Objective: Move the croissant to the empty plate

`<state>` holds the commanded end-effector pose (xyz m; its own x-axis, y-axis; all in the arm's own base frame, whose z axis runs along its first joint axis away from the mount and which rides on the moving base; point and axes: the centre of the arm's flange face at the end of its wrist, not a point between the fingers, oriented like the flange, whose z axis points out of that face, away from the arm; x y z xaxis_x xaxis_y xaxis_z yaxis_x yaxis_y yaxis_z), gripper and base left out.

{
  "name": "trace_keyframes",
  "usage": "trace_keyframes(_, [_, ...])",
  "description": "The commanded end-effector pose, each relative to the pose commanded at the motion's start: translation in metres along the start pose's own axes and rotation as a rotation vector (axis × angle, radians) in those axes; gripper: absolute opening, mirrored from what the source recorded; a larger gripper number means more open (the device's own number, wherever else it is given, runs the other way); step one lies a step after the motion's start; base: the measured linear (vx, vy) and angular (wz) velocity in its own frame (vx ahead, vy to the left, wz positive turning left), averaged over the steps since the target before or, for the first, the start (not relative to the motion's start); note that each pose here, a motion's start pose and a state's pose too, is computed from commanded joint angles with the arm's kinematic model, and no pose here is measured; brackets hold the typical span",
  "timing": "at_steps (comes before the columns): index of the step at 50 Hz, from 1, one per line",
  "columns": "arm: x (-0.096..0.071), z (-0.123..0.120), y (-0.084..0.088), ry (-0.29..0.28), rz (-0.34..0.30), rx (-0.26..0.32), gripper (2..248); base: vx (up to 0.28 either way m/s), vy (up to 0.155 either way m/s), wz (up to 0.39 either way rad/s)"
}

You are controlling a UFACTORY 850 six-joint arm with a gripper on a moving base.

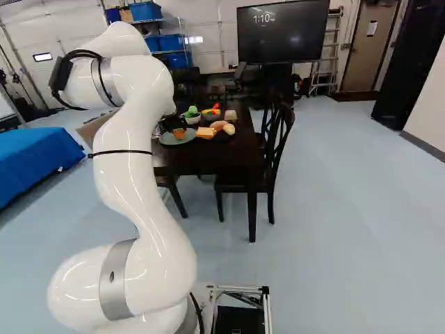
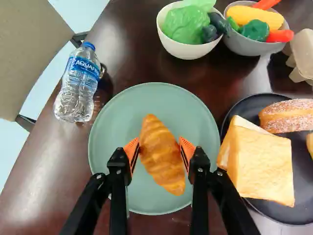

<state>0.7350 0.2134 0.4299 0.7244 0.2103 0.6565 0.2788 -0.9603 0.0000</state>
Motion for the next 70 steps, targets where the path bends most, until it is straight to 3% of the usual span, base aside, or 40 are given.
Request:
trace_keyframes(14, [-0.001, 0.001, 0.000, -0.002, 0.000, 0.000, 136, 0.000, 0.000, 0.000])
trace_keyframes(15, [-0.001, 0.001, 0.000, -0.002, 0.000, 0.000, 163, 0.000, 0.000, 0.000])
trace_keyframes(19, [-0.001, 0.001, 0.000, -0.002, 0.000, 0.000, 163, 0.000, 0.000, 0.000])
trace_keyframes(20, [-0.001, 0.001, 0.000, -0.002, 0.000, 0.000, 195, 0.000, 0.000, 0.000])
trace_keyframes(24, [-0.001, 0.001, 0.000, -0.002, 0.000, 0.000, 195, 0.000, 0.000, 0.000])
trace_keyframes(25, [-0.001, 0.001, 0.000, -0.002, 0.000, 0.000, 229, 0.000, 0.000, 0.000])
trace_keyframes(30, [-0.001, 0.001, 0.000, -0.002, 0.000, 0.000, 229, 0.000, 0.000, 0.000])
trace_keyframes(31, [-0.001, 0.001, 0.000, -0.002, 0.000, 0.000, 247, 0.000, 0.000, 0.000])
trace_keyframes(51, [0.002, -0.004, 0.000, 0.006, 0.000, 0.000, 247, 0.000, 0.000, 0.000])
trace_keyframes(70, [-0.001, -0.045, -0.001, 0.009, -0.001, 0.001, 247, 0.000, 0.000, 0.000])
